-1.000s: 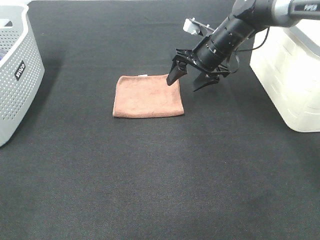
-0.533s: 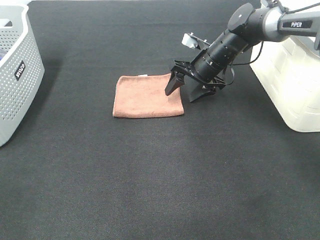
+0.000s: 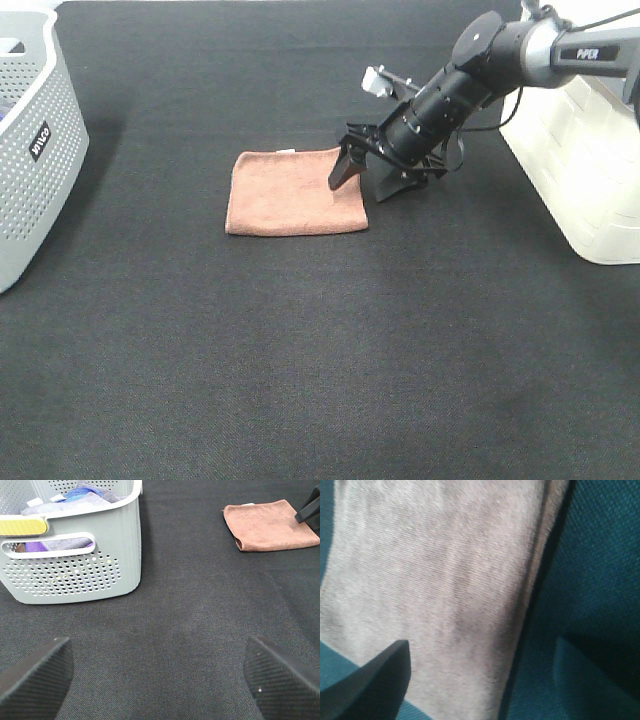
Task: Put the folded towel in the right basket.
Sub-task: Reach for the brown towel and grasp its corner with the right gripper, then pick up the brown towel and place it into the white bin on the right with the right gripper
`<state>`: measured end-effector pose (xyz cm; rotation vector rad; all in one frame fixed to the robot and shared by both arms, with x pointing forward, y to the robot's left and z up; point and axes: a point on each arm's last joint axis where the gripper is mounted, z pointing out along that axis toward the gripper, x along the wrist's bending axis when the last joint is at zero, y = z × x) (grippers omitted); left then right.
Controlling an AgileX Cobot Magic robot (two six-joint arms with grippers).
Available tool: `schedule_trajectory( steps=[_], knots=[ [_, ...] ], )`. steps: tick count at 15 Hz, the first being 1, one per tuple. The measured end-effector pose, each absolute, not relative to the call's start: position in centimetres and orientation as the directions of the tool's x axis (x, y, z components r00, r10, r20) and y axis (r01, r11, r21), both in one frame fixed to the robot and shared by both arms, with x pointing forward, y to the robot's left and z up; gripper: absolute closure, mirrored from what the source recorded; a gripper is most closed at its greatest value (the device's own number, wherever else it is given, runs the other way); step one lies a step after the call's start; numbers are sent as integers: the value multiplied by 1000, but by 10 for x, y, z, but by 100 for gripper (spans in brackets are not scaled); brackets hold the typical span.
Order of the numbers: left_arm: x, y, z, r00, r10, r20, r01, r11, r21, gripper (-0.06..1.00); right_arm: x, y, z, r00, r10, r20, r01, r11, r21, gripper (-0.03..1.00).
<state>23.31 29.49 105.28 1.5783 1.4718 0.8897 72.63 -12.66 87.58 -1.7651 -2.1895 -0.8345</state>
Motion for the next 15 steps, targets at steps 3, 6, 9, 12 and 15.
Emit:
schedule_trajectory(
  steps=[3, 6, 9, 12, 15],
  knots=[
    [233, 295, 1053, 82, 996, -20, 446, -19, 895, 7, 727, -124, 872, -248, 819, 518, 952, 106, 288, 26],
    [233, 295, 1053, 82, 996, -20, 446, -19, 895, 7, 724, -114, 865, -267, 805, 529, 950, 128, 284, 52],
    [233, 295, 1053, 82, 996, -20, 446, -19, 895, 7, 720, -106, 860, -284, 804, 523, 948, 152, 281, 80],
    [233, 295, 1053, 82, 996, -20, 446, -19, 895, 7, 721, -106, 866, -292, 803, 519, 944, 154, 293, 95],
    [233, 295, 1053, 82, 996, -20, 446, -19, 895, 7, 720, -107, 904, -337, 794, 507, 921, 167, 351, 95]
  ],
)
